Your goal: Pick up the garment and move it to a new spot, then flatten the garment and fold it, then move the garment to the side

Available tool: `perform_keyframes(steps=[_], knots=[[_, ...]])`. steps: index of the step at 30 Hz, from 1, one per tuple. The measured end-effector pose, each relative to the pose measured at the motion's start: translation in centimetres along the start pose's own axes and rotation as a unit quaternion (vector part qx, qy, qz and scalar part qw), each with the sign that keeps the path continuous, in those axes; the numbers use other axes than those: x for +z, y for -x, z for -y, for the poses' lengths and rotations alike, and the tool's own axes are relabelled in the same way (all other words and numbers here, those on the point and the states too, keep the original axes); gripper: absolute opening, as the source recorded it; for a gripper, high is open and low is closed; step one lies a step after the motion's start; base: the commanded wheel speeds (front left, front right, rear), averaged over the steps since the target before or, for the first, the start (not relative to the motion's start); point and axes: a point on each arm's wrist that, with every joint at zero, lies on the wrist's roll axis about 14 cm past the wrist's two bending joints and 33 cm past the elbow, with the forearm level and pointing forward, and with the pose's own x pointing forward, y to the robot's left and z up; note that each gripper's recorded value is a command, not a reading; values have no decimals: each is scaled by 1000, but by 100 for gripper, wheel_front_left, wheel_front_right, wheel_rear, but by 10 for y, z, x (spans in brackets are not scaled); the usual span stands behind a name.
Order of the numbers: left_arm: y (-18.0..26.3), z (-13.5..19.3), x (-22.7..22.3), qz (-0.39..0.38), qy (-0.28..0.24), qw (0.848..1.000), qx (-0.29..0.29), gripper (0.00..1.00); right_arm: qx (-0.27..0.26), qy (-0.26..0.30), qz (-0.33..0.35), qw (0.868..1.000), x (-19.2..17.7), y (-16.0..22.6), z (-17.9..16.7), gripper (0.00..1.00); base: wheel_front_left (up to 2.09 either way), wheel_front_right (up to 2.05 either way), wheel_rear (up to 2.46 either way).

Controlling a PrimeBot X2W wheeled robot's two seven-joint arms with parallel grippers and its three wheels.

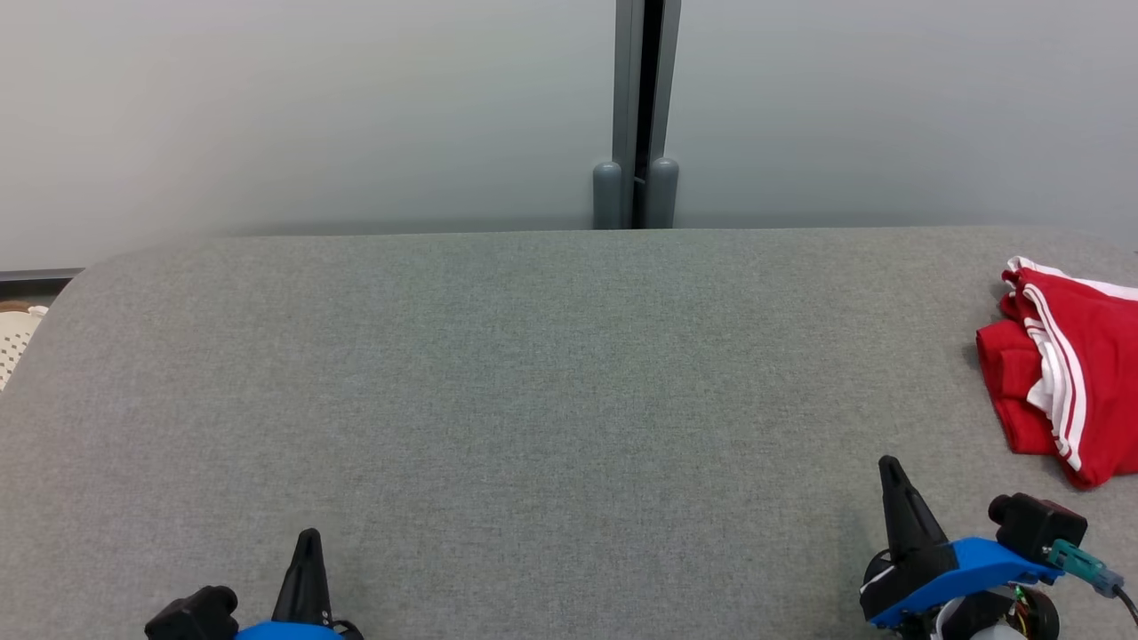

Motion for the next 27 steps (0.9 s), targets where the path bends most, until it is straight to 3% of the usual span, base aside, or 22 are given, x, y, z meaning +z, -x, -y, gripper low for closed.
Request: perform_keyframes(steps=[14,27], knots=[[-6,-1,18,16,106,994,7,0,-8,-108,9,994,10,0,1,0,0,0,0],[-10,0,32,27,191,981,3,0,-6,-195,18,981,19,-1,0,0,0,0,0]])
